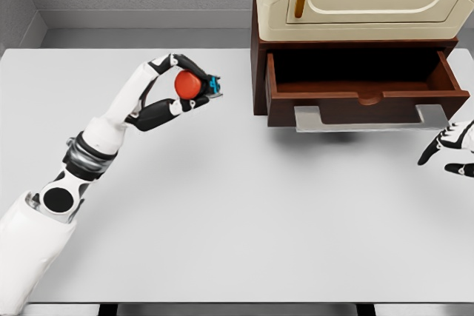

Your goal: Put the switch into the drawer with left arm, and close the drawer with right arm

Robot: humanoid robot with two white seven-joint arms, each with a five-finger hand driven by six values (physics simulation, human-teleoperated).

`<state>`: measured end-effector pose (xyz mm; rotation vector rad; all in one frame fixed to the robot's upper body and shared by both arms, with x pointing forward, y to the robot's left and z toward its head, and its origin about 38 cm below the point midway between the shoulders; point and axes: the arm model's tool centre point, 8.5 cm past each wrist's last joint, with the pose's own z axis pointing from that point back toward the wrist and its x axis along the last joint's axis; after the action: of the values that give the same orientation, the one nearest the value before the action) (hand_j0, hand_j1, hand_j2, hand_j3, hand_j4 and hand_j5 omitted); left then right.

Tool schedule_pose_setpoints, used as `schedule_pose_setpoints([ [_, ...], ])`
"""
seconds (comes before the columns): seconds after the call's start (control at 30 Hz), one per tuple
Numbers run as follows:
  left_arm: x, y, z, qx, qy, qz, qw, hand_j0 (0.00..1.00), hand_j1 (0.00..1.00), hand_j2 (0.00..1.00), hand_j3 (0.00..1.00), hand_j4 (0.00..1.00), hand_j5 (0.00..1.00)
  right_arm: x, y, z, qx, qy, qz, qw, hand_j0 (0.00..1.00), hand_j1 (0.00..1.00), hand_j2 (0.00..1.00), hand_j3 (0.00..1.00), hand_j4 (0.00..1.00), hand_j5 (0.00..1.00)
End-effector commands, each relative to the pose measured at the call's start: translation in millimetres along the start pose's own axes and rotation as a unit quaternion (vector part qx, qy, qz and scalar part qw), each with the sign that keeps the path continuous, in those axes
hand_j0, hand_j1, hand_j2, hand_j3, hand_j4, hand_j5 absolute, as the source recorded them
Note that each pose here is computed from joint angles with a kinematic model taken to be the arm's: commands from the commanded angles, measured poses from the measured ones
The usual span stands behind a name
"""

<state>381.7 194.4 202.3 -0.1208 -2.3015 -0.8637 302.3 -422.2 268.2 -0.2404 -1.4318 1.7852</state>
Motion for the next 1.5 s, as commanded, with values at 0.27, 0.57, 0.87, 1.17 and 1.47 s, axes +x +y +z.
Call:
schedule_pose_setpoints([
  [0.27, 5, -12.3, -28, -0.014, -0.012, -0.043, 0.9989, 0.38, 0.38, 0.38, 0.38, 0.38, 0.38, 0.1, -0.7, 0, -0.002, 0.0, -0.003, 1.0, 0.59, 0.59, 0.59, 0.59, 0.59, 0.59],
  [0.57, 13, -12.4, -51, -0.009, -0.035, -0.059, 0.9976, 0.38, 0.38, 0.38, 0.38, 0.38, 0.38, 0.1, -1.2, 0, -0.002, 0.0, -0.002, 1.0, 0.6, 0.6, 0.6, 0.6, 0.6, 0.6],
  [0.87, 20, -32.0, -78, -0.009, -0.039, -0.084, 0.9957, 0.38, 0.38, 0.38, 0.38, 0.38, 0.38, 0.1, -1.2, 0, -0.002, 0.0, -0.002, 1.0, 0.6, 0.6, 0.6, 0.6, 0.6, 0.6],
  [1.17, 26, -38.9, -98, -0.013, -0.053, -0.109, 0.9925, 0.38, 0.38, 0.38, 0.38, 0.38, 0.38, 0.1, -0.8, 0, -0.002, -0.001, -0.003, 1.0, 0.6, 0.6, 0.6, 0.6, 0.6, 0.6],
  [1.47, 22, -63.3, -130, -0.024, -0.045, -0.133, 0.9898, 0.38, 0.38, 0.38, 0.38, 0.38, 0.38, -0.3, 5.3, -1, 0.006, -0.001, -0.009, 0.9999, 0.6, 0.6, 0.6, 0.6, 0.6, 0.6],
])
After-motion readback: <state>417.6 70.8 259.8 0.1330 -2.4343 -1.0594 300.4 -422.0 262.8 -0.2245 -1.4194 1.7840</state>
